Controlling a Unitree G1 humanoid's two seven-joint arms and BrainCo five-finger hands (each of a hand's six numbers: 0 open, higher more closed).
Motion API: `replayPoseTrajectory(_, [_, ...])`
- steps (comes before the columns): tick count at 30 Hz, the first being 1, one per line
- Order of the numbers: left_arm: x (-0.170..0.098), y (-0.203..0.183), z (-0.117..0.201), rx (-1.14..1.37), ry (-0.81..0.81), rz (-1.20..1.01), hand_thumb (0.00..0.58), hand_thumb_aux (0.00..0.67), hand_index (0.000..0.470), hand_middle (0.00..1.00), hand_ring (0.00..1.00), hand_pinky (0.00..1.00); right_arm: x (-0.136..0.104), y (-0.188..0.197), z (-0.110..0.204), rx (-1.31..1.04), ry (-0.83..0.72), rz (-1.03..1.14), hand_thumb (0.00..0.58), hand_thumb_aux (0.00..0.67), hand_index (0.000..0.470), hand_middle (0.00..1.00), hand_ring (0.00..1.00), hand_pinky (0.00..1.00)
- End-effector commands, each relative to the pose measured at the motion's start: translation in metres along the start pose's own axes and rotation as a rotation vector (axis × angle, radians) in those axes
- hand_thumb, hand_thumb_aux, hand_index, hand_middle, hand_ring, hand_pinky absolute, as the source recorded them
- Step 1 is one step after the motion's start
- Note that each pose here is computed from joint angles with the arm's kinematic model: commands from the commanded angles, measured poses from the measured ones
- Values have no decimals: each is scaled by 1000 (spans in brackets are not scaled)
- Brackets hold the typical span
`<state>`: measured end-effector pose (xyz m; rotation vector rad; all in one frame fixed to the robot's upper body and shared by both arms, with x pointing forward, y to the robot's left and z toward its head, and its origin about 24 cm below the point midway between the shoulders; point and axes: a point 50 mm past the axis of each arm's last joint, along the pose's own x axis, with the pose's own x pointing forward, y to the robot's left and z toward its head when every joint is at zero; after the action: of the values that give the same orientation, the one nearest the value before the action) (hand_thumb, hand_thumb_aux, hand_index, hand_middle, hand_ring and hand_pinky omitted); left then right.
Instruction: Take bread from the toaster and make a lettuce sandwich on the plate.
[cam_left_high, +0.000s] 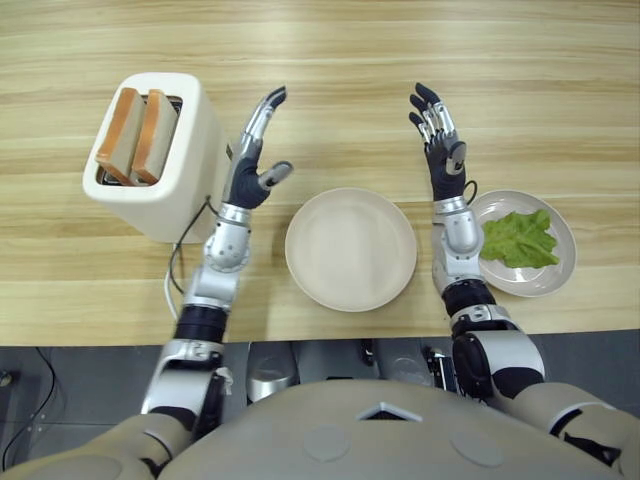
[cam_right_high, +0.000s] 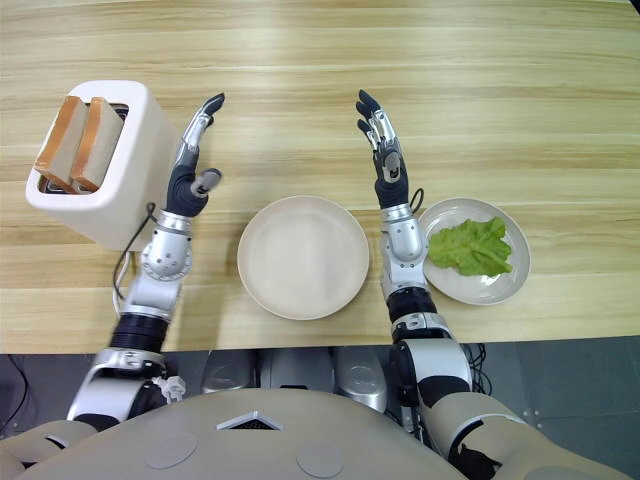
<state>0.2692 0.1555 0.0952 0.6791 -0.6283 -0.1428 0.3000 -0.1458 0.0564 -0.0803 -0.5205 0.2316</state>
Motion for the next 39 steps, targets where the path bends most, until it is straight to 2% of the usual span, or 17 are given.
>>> replayPoseTrajectory(1, [2, 33, 9, 264, -7, 8, 0, 0, 0, 0, 0, 0, -3, 0, -2, -5, 16, -2, 0, 0, 0, 0, 0, 0])
replayPoseTrajectory(8, [-10, 124, 37, 574, 31, 157, 0, 0, 0, 0, 0, 0, -5, -1, -3, -5, 22, -14, 0, 0, 0, 0, 0, 0])
replayPoseTrajectory(13, [-26, 152, 30, 701, 141, 186, 0, 0, 0, 0, 0, 0, -6, -1, -4, -7, 29, -21, 0, 0, 0, 0, 0, 0])
replayPoseTrajectory(18, [-48, 164, 8, 728, 305, 184, 0, 0, 0, 0, 0, 0, -8, -2, -4, -7, 34, -29, 0, 0, 0, 0, 0, 0])
replayPoseTrajectory(26, [-77, 164, -41, 670, 522, 119, 0, 0, 0, 0, 0, 0, -12, -1, -5, -14, 39, -20, 0, 0, 0, 0, 0, 0])
replayPoseTrajectory(32, [-86, 164, -58, 663, 585, 103, 0, 0, 0, 0, 0, 0, -13, -2, -4, -23, 38, -13, 0, 0, 0, 0, 0, 0])
replayPoseTrajectory(39, [-86, 154, -64, 711, 580, 42, 0, 0, 0, 0, 0, 0, -14, -3, -4, -28, 41, -13, 0, 0, 0, 0, 0, 0])
